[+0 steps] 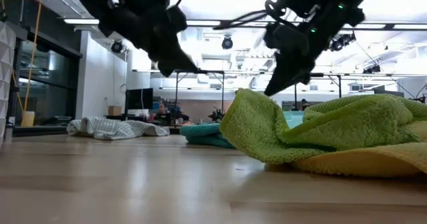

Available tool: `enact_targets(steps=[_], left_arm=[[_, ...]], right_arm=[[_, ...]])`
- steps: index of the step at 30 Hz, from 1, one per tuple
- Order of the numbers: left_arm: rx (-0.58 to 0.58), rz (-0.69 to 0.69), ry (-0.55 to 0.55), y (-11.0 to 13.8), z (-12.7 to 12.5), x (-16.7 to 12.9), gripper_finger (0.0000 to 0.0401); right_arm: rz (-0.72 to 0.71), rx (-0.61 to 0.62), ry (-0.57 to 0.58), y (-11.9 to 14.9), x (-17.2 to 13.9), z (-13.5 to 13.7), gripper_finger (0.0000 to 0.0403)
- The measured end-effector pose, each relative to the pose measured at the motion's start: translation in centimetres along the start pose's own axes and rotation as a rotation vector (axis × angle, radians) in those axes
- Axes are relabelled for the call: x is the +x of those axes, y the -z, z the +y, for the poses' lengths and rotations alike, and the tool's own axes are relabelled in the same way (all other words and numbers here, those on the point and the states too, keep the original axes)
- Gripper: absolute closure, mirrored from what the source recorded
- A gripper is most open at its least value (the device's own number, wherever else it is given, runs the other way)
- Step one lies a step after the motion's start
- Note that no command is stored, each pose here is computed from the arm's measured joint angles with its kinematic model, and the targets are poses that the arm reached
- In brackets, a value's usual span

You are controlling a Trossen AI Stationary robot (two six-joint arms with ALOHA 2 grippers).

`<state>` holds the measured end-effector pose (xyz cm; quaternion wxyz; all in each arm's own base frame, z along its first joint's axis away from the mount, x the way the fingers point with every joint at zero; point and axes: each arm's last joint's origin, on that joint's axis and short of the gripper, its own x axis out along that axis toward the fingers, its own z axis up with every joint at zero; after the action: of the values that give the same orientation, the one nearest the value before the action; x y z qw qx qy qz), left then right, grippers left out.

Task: Fold microfiber towels
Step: Put the blue towel into the green bin

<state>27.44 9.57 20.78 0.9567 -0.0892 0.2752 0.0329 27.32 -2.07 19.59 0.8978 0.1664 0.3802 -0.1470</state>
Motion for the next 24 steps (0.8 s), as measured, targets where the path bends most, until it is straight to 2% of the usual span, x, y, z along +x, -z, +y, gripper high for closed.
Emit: enact_targets(steps=[5, 9, 13, 16, 24], left_arm=[[-0.040, -0.156, 0.081, -1.8, -1.6, -0.6, 0.0401], [-0.042, -0.359, 0.137, -4.0, -2.7, -1.4, 0.0401], [-0.094, -0.468, 0.170, -5.0, -3.0, -2.0, 0.0401], [-0.126, -0.486, 0.180, -5.2, -3.0, -2.1, 0.0401], [-0.141, -0.503, 0.254, -5.5, -3.6, -2.5, 0.0401]], right_arm=[[-0.123, 0.131, -0.061, 1.1, -0.2, -0.5, 0.0403], [-0.167, 0.182, -0.104, 1.3, 0.0, -0.5, 0.0403], [-0.194, 0.237, -0.134, 1.1, 0.0, -0.3, 0.0393], [-0.201, 0.275, -0.177, 0.9, 0.0, -0.2, 0.0362], [-0.220, 0.352, -0.249, -0.1, -0.2, 0.3, 0.0224]])
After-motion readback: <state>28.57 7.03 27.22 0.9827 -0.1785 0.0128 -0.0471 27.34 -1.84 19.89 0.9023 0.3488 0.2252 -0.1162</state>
